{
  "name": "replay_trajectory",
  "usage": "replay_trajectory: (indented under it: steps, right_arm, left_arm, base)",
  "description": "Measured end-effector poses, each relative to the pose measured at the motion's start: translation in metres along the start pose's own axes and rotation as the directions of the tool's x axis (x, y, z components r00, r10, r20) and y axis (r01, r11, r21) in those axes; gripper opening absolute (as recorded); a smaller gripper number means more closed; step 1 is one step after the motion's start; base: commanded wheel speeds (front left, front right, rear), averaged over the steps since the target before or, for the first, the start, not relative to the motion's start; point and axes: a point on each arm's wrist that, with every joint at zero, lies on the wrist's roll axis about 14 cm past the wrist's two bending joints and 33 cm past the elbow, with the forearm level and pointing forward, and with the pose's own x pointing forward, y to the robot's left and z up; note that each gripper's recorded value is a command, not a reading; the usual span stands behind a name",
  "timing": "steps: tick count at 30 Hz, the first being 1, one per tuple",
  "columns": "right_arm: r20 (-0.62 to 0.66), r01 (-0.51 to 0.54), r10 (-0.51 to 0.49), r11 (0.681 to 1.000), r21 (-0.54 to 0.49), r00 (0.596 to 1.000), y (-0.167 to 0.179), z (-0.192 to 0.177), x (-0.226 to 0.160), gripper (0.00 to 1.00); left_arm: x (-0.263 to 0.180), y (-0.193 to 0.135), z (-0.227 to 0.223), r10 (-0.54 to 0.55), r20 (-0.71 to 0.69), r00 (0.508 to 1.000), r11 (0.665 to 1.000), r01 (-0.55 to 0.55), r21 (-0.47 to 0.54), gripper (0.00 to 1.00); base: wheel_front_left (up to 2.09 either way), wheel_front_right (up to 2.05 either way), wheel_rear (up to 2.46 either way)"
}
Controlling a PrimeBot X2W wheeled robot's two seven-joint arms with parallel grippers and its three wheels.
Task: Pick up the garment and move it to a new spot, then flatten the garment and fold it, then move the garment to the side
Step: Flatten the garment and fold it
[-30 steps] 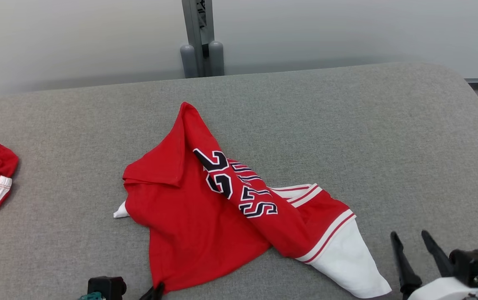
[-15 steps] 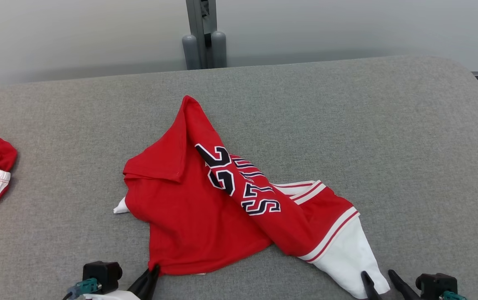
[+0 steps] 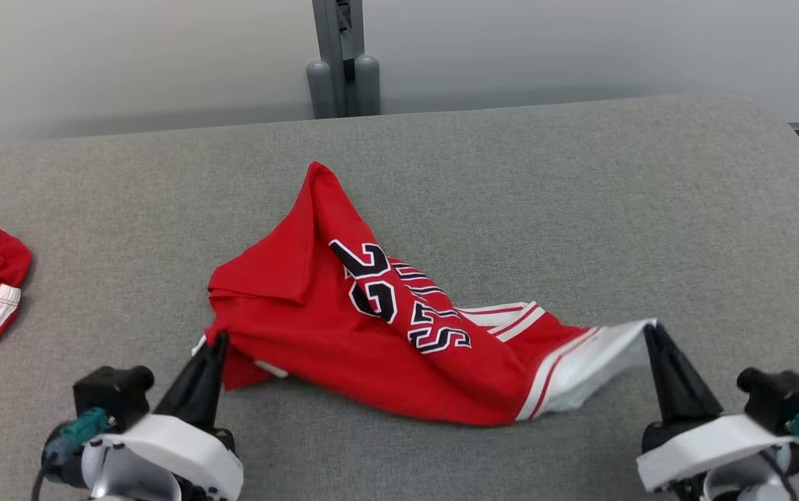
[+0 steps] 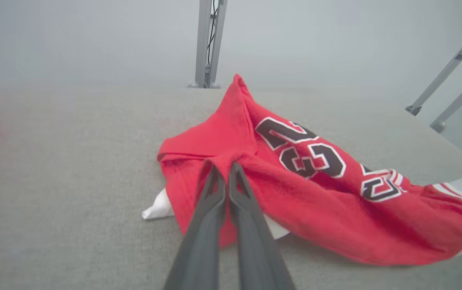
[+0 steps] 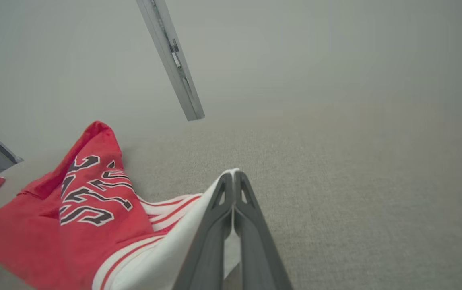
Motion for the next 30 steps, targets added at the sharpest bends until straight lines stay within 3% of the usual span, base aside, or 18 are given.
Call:
replay_trajectory:
  steps: [5,11,15,23,26,30]
  right_arm:
    - [0.230,-0.042,0.054,0.997,-0.060,0.972,0.011,0.079,0.015,0.00]
    - [0.430,-0.070,0.108,0.992,-0.105,0.897,0.026,0.155,0.018,0.00]
    - [0.551,-0.096,0.158,0.986,-0.139,0.819,0.042,0.204,0.011,0.00]
    - [0.728,-0.120,0.254,0.965,-0.232,0.636,0.073,0.283,-0.027,0.00]
    - [0.762,-0.125,0.281,0.958,-0.258,0.583,0.083,0.301,-0.041,0.00]
    - [0.789,-0.130,0.307,0.950,-0.282,0.532,0.093,0.317,-0.054,0.00]
  left_arm:
    - [0.004,-0.002,0.072,-0.007,0.205,0.979,0.998,-0.005,0.059,0.00]
    - [-0.005,-0.012,0.150,-0.029,0.412,0.911,0.994,-0.018,0.110,0.00]
    - [-0.020,-0.023,0.200,-0.053,0.544,0.838,0.990,-0.026,0.137,0.00]
    - [-0.074,-0.040,0.281,-0.100,0.759,0.643,0.978,-0.075,0.193,0.00]
    - [-0.089,-0.047,0.293,-0.119,0.789,0.603,0.974,-0.083,0.210,0.00]
    - [-0.094,-0.052,0.298,-0.135,0.792,0.596,0.970,-0.082,0.227,0.00]
  base:
    - [0.00,0.00,0.00]
    - [0.00,0.00,0.00]
    - [0.00,0.00,0.00]
    - [0.00,0.00,0.00]
    - [0.00,0.00,0.00]
    - [0.00,0.00,0.00]
